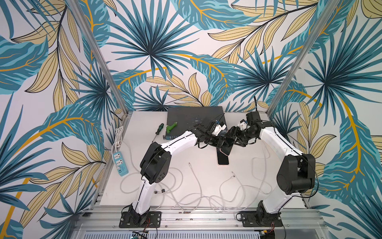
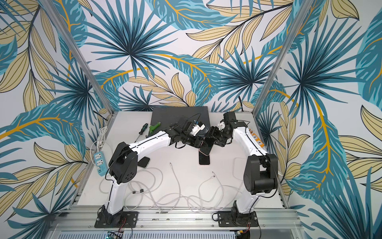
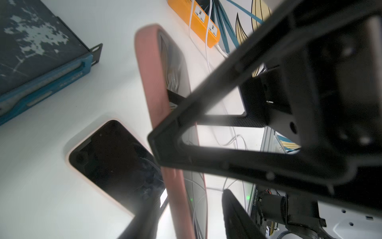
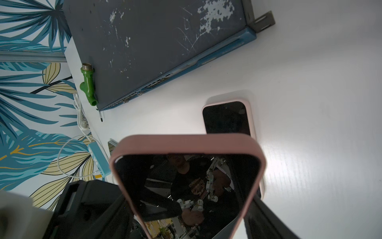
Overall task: Plug the charging cable into the phone
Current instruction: Pick up the phone at the center of the board.
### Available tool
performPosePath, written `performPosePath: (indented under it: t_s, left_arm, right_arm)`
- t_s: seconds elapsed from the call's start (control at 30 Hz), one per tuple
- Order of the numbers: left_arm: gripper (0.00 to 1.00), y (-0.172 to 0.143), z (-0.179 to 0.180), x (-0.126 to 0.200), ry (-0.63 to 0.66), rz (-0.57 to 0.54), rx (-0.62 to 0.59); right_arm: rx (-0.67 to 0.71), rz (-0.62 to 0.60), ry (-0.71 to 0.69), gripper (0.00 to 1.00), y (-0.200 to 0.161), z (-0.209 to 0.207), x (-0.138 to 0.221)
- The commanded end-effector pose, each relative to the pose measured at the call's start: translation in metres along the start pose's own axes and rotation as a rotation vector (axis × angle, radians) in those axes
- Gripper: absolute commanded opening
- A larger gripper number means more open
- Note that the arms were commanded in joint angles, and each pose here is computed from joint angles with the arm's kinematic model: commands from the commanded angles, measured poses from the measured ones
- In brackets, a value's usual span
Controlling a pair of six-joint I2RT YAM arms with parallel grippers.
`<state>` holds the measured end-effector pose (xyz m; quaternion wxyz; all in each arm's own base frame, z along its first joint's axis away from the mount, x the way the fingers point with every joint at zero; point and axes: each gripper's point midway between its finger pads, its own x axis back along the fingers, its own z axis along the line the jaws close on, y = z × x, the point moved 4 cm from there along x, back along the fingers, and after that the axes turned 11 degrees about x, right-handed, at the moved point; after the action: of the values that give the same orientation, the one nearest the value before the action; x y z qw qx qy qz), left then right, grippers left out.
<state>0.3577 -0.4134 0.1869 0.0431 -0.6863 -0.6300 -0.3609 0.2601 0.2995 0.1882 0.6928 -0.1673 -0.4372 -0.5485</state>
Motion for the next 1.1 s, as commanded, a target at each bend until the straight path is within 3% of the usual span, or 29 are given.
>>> performPosePath:
  t_s: [0.0,0.13,0.23,0.3,0.37,0.67,0.87,1.07]
  left_arm:
    - [0.39,0.014,-0.011,0.002,-0.031,-0.027,-0.026]
    - [0.13,0.016,-0.009,0.002,-0.006,-0.031,-0.025]
    - [0.00,0.015,-0.011,0.006,-0.003,-0.028,-0.030]
    - [0.00,0.014,-0.017,0.014,-0.009,-0.029,-0.046]
    - [0.00,0.011,-0.026,0.026,-0.039,-0.024,-0.061]
    - [0.00,-0.004,-0.069,0.103,-0.300,-0.054,-0.103]
    - [0.00,0.002,-0.083,0.137,-0.408,-0.141,-0.086]
    - [0.00,-0.001,-0.089,0.145,-0.466,-0.156,-0.082]
  right_arm:
    - [0.012,-0.018,0.059,0.51,0.000,0.012,0.005]
    - [0.024,-0.025,0.063,0.53,0.001,0.014,0.007]
    - [0.059,-0.032,0.057,0.72,0.002,0.017,0.014]
    - [0.142,-0.052,0.040,0.88,0.004,0.019,0.024]
    - [0.220,-0.084,0.041,0.93,0.007,0.019,0.037]
    - [0.545,-0.278,0.475,0.97,0.003,0.077,0.104]
    - [0.591,-0.259,0.530,0.88,-0.007,0.081,0.107]
    - [0.602,-0.285,0.610,0.81,-0.014,0.087,0.110]
